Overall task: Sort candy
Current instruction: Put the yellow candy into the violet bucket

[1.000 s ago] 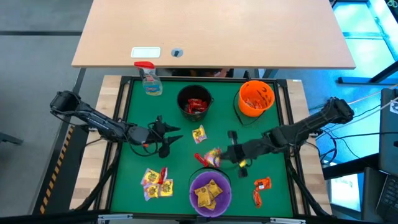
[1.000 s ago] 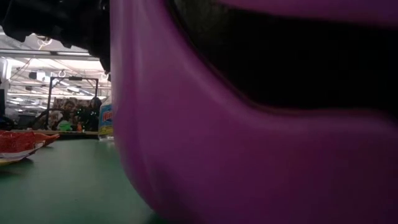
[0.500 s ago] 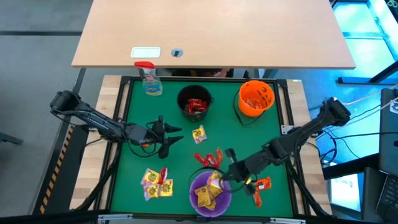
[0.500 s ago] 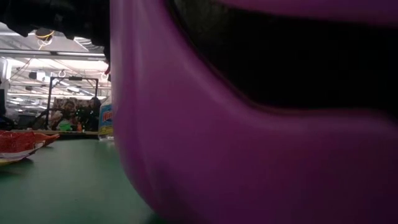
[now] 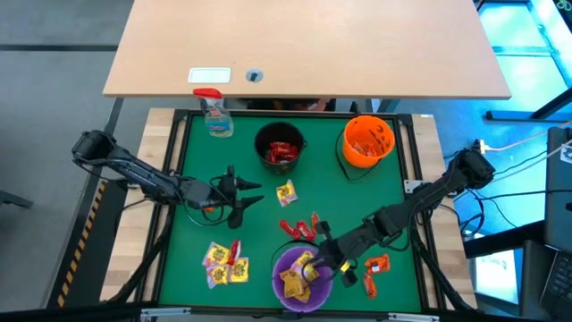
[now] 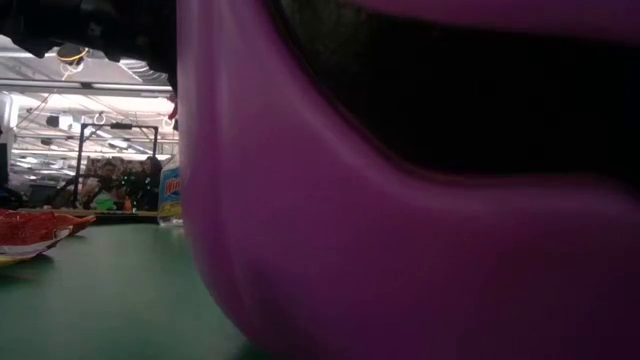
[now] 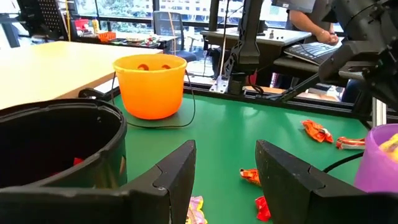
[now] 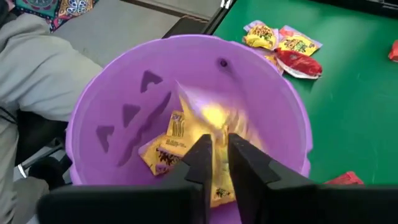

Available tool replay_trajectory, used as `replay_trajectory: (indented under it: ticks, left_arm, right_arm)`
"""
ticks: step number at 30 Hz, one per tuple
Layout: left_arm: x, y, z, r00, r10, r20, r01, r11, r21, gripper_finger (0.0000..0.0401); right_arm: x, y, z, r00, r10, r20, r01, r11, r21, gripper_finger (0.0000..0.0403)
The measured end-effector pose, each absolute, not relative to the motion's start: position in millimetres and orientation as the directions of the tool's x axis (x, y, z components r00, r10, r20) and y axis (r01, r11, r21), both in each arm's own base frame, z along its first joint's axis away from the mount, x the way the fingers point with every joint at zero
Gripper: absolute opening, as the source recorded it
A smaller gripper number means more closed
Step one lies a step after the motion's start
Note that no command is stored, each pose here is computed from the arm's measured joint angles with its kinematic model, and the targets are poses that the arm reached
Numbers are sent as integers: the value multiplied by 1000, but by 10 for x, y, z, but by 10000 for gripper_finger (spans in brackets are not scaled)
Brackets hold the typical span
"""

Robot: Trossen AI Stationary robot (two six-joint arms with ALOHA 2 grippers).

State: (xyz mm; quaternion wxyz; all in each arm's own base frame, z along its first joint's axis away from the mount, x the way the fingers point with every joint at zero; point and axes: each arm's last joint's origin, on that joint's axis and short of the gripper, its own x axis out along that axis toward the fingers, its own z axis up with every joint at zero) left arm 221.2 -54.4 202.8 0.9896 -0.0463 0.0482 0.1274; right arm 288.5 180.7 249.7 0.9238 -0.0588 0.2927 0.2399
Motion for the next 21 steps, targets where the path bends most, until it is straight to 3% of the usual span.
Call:
replay_trajectory:
  ticks: [9,21]
  left_arm:
    - [2212,-540,2029,962,251,-107,-260,962,-78,157]
    - [2212,-538,2024,961,253,-111,-262,962,-75,157]
  right_arm:
    - [2887,1782,2529,757,345,-555,-432,901,-30,111]
    - [2992,1513,2651,777,220,-590,-349,930,-113,120]
